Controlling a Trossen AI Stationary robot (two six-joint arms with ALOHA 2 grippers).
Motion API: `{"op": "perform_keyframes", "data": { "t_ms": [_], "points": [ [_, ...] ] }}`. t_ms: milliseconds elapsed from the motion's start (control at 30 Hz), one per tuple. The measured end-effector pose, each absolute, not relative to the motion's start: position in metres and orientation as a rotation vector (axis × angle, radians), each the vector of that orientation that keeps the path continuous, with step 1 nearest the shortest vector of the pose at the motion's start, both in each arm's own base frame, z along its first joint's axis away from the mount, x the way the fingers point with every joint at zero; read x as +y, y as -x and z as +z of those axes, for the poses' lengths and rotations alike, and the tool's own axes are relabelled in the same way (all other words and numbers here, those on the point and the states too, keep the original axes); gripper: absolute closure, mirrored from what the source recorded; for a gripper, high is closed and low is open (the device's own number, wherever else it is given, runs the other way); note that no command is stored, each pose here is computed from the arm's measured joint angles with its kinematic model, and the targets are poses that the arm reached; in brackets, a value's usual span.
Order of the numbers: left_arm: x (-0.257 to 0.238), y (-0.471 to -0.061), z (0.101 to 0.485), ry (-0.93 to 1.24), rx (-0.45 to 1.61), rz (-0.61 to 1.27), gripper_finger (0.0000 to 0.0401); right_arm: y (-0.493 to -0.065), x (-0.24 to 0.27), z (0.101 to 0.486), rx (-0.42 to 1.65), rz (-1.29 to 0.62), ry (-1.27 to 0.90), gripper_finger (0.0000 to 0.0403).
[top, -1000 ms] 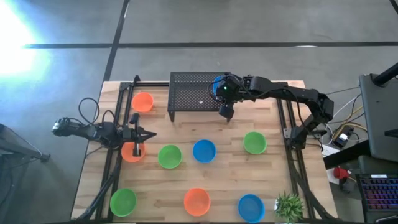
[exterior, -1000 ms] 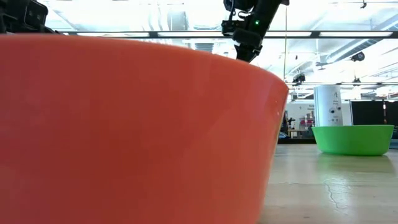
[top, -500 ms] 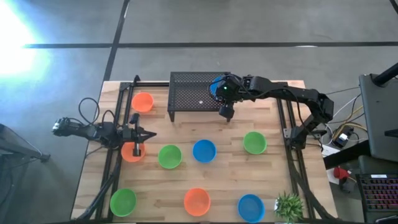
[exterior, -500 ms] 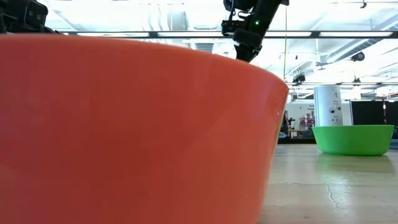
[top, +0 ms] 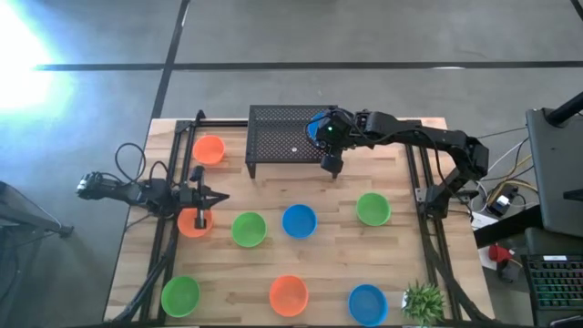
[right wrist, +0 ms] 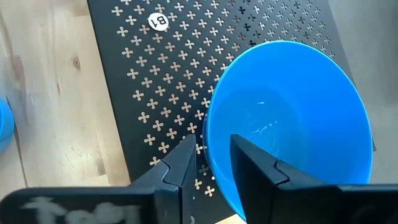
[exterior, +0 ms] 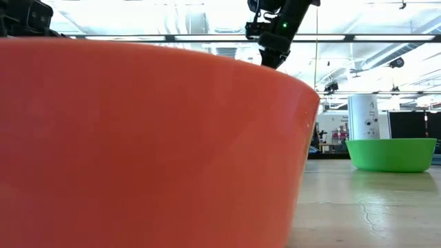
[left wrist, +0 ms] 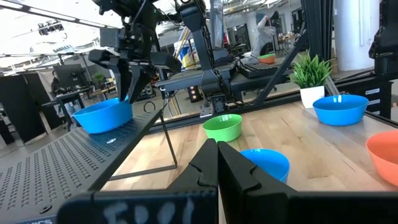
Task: Pick & Place Mini bowls
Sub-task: Put the top orange bowl on the shelf
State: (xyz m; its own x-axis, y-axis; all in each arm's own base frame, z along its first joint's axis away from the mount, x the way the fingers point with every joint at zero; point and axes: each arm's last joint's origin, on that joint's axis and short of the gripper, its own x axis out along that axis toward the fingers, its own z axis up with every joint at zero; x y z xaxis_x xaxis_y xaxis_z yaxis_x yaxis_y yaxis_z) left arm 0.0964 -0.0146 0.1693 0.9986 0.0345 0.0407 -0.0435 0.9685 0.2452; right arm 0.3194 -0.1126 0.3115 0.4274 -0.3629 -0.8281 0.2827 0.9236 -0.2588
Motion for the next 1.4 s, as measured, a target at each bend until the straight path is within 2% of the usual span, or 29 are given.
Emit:
{"op": "perform_keyframes", "data": {
  "t_ms": [467,800,1033,1400],
  "points": [
    [-0.014,-0.096,0.169,-0.249,-0.035,0.051,0.0401,-0.323,-0.114,0.341,0.959,-0.418,0.093,0.0328],
    [-0.013,-0.096,0.169,-0.242,-0.033,0.082,0.0401,-0.323,-0.107,0.348,0.943,-0.403,0.099,0.0334],
    [-0.009,-0.096,0.17,-0.16,-0.025,0.213,0.0401,-0.324,-0.095,0.351,0.929,-0.368,0.115,0.0326],
    [-0.004,-0.089,0.19,-0.06,0.125,0.368,0.0401,-0.311,-0.074,0.373,0.855,-0.326,0.142,0.0333]
  ]
}}
